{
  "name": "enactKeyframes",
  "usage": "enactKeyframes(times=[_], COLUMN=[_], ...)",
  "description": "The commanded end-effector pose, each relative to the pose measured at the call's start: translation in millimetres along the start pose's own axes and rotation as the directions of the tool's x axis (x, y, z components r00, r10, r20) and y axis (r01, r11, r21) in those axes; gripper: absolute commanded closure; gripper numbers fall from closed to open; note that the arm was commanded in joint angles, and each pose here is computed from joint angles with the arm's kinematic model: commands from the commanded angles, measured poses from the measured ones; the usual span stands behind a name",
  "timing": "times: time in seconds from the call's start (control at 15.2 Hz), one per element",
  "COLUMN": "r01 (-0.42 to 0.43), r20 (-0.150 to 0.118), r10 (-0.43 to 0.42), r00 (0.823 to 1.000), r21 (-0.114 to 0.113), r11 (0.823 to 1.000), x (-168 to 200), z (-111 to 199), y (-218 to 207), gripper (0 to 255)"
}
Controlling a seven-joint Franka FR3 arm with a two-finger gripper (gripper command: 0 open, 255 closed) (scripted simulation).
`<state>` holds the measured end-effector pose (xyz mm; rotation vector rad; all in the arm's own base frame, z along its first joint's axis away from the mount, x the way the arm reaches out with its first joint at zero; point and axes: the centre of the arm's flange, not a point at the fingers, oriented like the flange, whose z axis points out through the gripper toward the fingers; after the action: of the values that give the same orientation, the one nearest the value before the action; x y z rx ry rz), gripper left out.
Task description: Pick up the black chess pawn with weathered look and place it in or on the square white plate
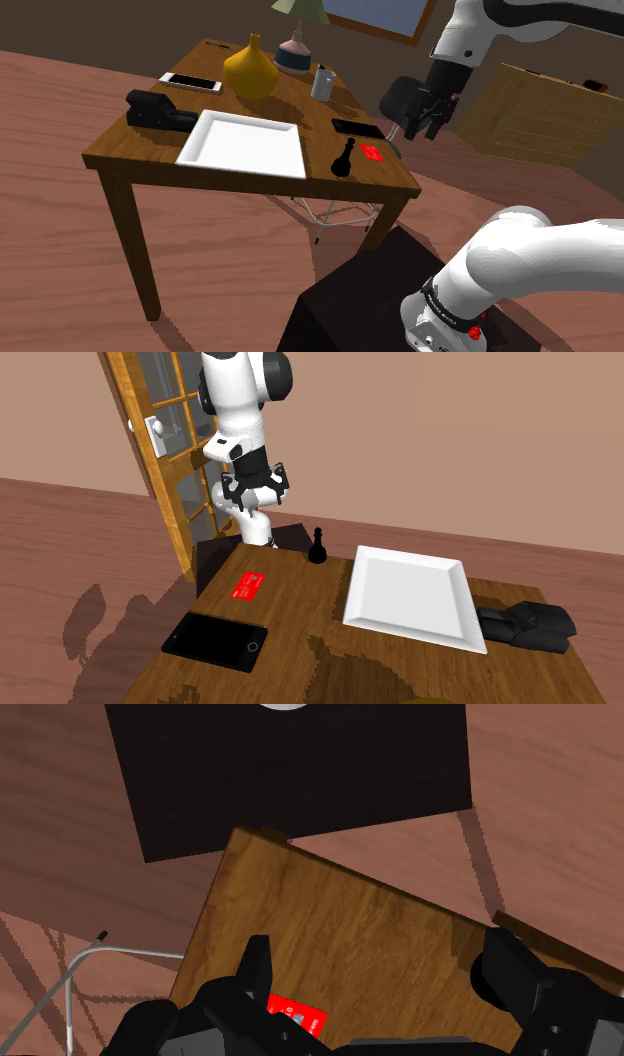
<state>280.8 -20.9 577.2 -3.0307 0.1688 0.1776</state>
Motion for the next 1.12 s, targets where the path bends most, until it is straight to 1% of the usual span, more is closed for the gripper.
enactKeyframes(times=[0.0,0.2,0.4,0.73,0.79,1.06], r01=[0.000,0.049,0.096,0.172,0.182,0.182], r20=[0.000,-0.037,-0.072,-0.127,-0.134,-0.134], r10=[0.000,-0.050,-0.100,-0.185,-0.197,-0.197], r00=[1.000,0.998,0.992,0.974,0.971,0.971], r21=[0.000,-0.028,-0.058,-0.111,-0.119,-0.119], r11=[1.000,0.998,0.994,0.979,0.976,0.976], x=[0.0,17.2,32.8,55.7,58.5,61.8], z=[0.0,7.6,15.6,30.0,32.0,52.8], y=[0.0,-35.4,-71.4,-132.4,-140.8,-138.9], gripper=[0,0,0,0,0,0])
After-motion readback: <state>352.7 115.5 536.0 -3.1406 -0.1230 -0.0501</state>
